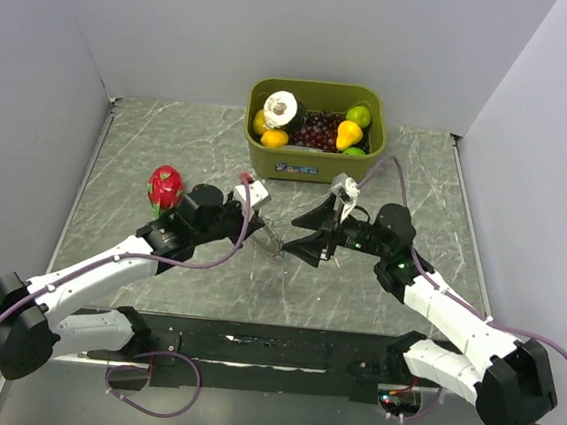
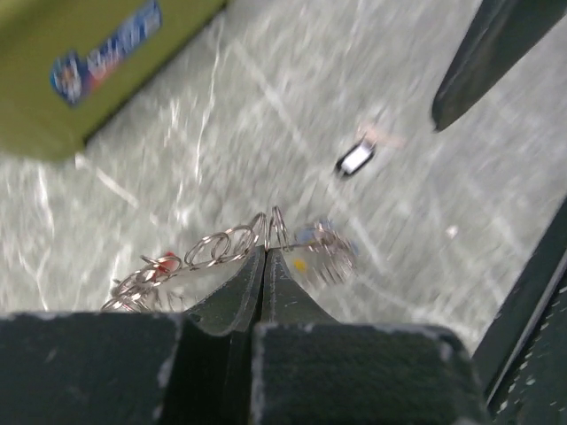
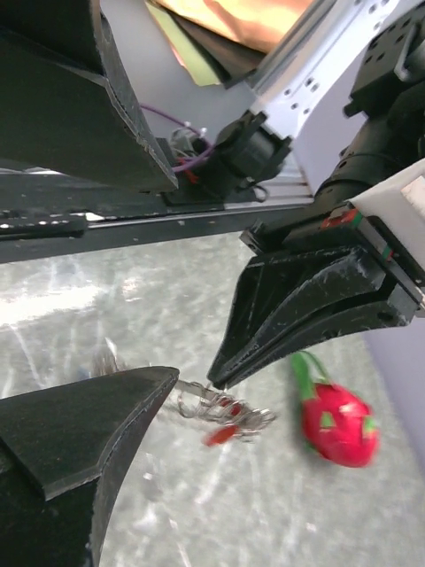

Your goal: Put the keys on the keyring

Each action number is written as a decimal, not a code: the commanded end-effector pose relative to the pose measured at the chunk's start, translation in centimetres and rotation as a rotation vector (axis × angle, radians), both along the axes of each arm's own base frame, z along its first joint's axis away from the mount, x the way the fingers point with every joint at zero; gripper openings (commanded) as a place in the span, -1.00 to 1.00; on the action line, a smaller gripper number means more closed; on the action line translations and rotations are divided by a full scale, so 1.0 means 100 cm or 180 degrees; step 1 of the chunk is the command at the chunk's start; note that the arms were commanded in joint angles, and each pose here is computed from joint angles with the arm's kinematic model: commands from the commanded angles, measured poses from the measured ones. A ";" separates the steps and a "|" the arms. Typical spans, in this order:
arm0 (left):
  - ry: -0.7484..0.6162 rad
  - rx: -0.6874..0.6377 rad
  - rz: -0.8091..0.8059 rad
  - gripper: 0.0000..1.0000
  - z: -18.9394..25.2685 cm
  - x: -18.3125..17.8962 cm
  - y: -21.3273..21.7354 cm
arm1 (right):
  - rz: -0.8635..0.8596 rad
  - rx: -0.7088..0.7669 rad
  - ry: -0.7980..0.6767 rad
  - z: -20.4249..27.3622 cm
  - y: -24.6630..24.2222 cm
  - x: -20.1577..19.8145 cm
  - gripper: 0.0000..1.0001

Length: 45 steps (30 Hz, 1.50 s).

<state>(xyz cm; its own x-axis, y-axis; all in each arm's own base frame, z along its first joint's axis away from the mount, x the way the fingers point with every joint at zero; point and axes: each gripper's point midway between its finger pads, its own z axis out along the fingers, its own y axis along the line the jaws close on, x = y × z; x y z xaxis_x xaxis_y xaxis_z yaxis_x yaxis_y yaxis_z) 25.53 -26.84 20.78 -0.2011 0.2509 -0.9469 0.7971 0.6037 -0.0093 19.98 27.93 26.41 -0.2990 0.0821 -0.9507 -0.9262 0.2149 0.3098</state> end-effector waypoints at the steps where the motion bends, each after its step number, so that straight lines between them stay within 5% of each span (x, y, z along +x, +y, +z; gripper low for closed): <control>1: -0.0156 0.0077 0.0075 -0.98 -0.001 0.005 0.003 | 0.0050 -0.0067 0.0106 -0.019 0.001 0.001 0.75; 14: 0.0234 0.0091 -0.0447 -0.98 -0.086 0.015 -0.048 | -0.0122 -0.0253 0.0270 -0.050 -0.005 0.009 0.86; 35: -0.0907 -0.0373 -0.0867 -0.98 -0.058 -0.049 -0.006 | -0.0255 -0.0308 0.0331 -0.065 -0.017 0.017 0.90; 45: -0.1203 -0.0462 -0.0636 -0.98 -0.043 -0.050 0.013 | -0.1065 -0.0677 0.0622 -0.084 -0.042 0.047 0.95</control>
<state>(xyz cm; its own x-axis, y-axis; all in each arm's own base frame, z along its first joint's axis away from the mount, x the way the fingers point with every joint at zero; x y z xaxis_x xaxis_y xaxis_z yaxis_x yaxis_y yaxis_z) 19.85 -25.24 12.63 0.0896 0.1828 -0.9791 0.8885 0.4295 0.1615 22.29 25.57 18.09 -0.4602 -0.0010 -0.8878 -0.8101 0.4096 0.4195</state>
